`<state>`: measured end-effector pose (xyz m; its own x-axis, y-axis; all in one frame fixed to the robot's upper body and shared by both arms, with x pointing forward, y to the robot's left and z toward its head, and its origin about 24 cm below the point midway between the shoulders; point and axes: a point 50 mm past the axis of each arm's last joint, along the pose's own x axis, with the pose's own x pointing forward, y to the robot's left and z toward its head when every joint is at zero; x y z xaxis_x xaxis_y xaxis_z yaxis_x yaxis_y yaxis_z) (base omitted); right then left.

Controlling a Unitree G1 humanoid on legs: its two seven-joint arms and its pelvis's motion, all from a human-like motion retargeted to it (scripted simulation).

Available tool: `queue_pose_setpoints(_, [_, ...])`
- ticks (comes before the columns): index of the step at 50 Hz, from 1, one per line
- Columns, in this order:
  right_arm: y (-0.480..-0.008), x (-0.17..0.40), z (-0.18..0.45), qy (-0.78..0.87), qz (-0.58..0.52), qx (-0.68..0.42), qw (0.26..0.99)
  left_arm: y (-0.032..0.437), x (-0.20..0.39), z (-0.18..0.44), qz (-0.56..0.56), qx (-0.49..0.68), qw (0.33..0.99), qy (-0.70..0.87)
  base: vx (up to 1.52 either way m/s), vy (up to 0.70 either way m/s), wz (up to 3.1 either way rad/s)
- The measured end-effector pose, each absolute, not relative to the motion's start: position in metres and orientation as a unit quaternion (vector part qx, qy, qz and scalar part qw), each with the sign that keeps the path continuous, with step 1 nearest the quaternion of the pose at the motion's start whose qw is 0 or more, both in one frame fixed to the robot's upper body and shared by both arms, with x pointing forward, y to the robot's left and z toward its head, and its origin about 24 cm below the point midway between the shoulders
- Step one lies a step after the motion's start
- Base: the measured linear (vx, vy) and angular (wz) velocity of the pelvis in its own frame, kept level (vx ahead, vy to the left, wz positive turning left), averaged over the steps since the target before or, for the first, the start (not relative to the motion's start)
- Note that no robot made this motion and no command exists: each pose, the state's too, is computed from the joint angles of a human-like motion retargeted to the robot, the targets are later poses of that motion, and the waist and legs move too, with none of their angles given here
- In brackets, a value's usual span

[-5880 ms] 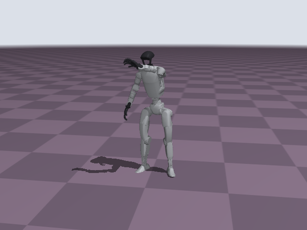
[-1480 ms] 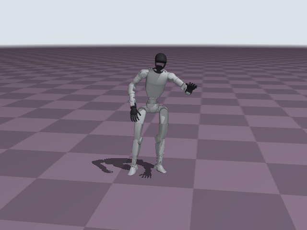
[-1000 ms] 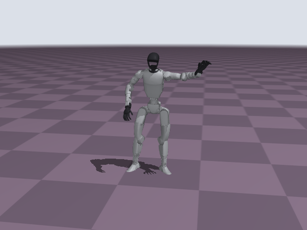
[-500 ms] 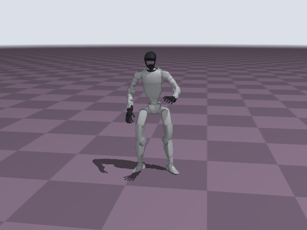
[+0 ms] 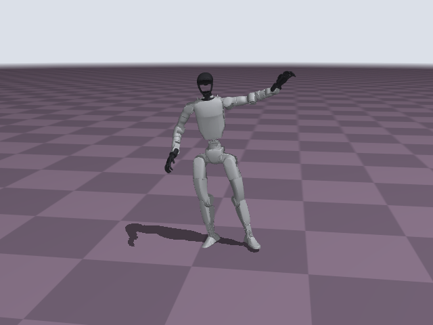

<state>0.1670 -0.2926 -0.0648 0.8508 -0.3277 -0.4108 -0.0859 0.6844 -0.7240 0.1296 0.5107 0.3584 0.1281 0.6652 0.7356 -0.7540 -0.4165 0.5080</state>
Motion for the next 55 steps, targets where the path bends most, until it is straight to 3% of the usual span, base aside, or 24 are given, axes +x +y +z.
queue_pose_setpoints(5, [-0.281,0.172,-0.064,0.253,-0.043,-0.409,0.876,0.475,0.204,0.285,0.549,0.492,0.666,-0.115,0.01,0.04,0.17])
queue_pose_setpoints(12, [-0.244,0.218,-0.022,0.109,0.054,-0.445,0.887,0.323,0.256,0.169,0.215,0.479,0.82,-0.228,0.0,0.06,0.39])
queue_pose_setpoints(20, [-0.206,0.267,0.008,0.011,0.045,-0.432,0.9,0.166,0.263,0.068,-0.028,0.388,0.894,-0.223,0.0,0.1,0.1])
queue_pose_setpoints(24, [-0.187,0.28,0.011,-0.014,0.056,-0.443,0.895,0.121,0.258,0.057,-0.127,0.431,0.849,-0.278,-0.03,0.1,-0.35])
queue_pose_setpoints(27, [-0.181,0.281,0.008,-0.014,0.075,-0.443,0.893,0.131,0.265,0.075,-0.137,0.483,0.802,-0.324,-0.04,0.06,-0.58])
queue_pose_setpoints(30, [-0.183,0.274,0.004,0.001,0.089,-0.434,0.897,0.181,0.286,0.113,-0.072,0.55,0.764,-0.329,-0.05,0.02,-0.6])
queue_pose_setpoints(36, [-0.212,0.246,-0.013,0.066,0.077,-0.415,0.904,0.336,0.309,0.245,0.28,0.617,0.688,-0.261,-0.06,0.03,-0.27])
queue_pose_setpoints(39, [-0.231,0.23,-0.02,0.1,0.054,-0.409,0.905,0.397,0.277,0.323,0.47,0.572,0.627,-0.244,-0.05,0.11,-0.03])
queue_pose_setpoints(42, [-0.248,0.215,-0.026,0.131,0.024,-0.397,0.908,0.429,0.233,0.381,0.571,0.549,0.566,-0.229,-0.06,0.16,-0.06])
queue_pose_setpoints(48, [-0.256,0.195,-0.04,0.172,-0.022,-0.354,0.919,0.411,0.22,0.426,0.548,0.613,0.506,-0.261,-0.08,0.17,-0.13])
queue_pose_setpoints(52, [-0.235,0.196,-0.049,0.182,-0.006,-0.323,0.929,0.354,0.27,0.402,0.435,0.613,0.556,-0.354,-0.09,0.16,-0.12])
queue_pose_setpoints(55, [-0.221,0.207,-0.046,0.161,0.027,-0.341,0.926,0.31,0.299,0.325,0.306,0.599,0.633,-0.383,-0.08,0.13,-0.19])
